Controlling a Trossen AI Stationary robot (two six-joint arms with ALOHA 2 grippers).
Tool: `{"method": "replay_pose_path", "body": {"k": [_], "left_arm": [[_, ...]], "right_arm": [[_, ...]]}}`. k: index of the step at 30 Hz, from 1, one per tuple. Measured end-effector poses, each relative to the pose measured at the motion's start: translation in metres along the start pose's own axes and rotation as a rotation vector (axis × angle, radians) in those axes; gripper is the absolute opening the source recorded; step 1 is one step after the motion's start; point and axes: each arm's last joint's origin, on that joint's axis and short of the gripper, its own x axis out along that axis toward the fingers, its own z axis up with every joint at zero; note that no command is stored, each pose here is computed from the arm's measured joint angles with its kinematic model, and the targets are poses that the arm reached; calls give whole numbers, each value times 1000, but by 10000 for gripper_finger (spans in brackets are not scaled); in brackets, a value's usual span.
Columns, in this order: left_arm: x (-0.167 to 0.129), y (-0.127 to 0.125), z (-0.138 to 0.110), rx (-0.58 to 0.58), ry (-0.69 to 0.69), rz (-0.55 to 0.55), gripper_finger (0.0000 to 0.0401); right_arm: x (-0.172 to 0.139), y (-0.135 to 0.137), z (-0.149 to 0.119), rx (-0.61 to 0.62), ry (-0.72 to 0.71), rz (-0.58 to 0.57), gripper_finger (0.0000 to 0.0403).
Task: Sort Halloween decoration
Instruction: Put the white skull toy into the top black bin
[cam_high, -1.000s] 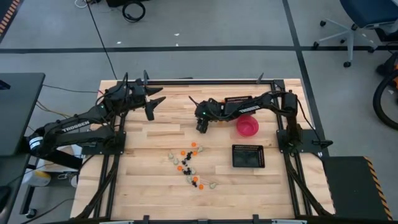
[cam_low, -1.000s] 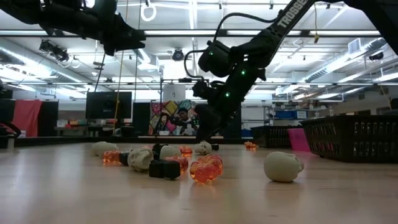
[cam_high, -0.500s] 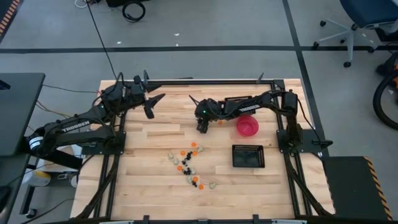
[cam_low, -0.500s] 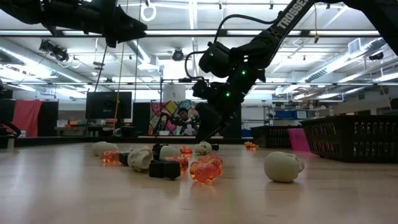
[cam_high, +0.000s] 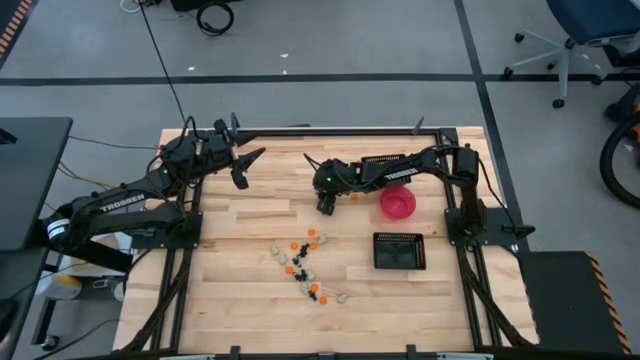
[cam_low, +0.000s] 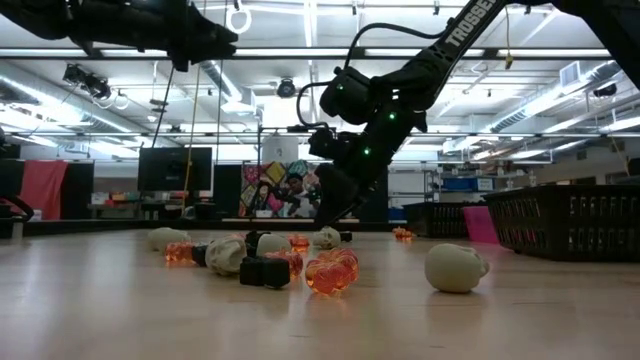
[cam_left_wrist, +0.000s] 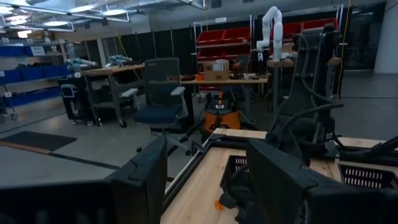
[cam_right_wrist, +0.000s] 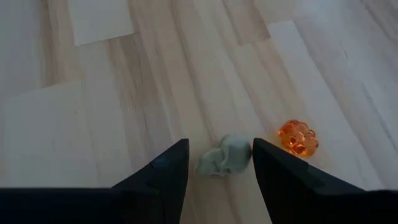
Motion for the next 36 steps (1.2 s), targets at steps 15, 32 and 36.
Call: {"method": "replay_pose_path", "body": {"k": [15,32,36], "left_arm": [[6,1,-6,-2,27,3,192],[5,1,-11,-47,80,1,192],[5,0,-12,-50,90,1,192]], "right_arm": [[4,0,-14,-23,-17,2,181],[4,0,-12,-49,-37,5,112],[4,0,-13,-56,-31,6,104]]}}
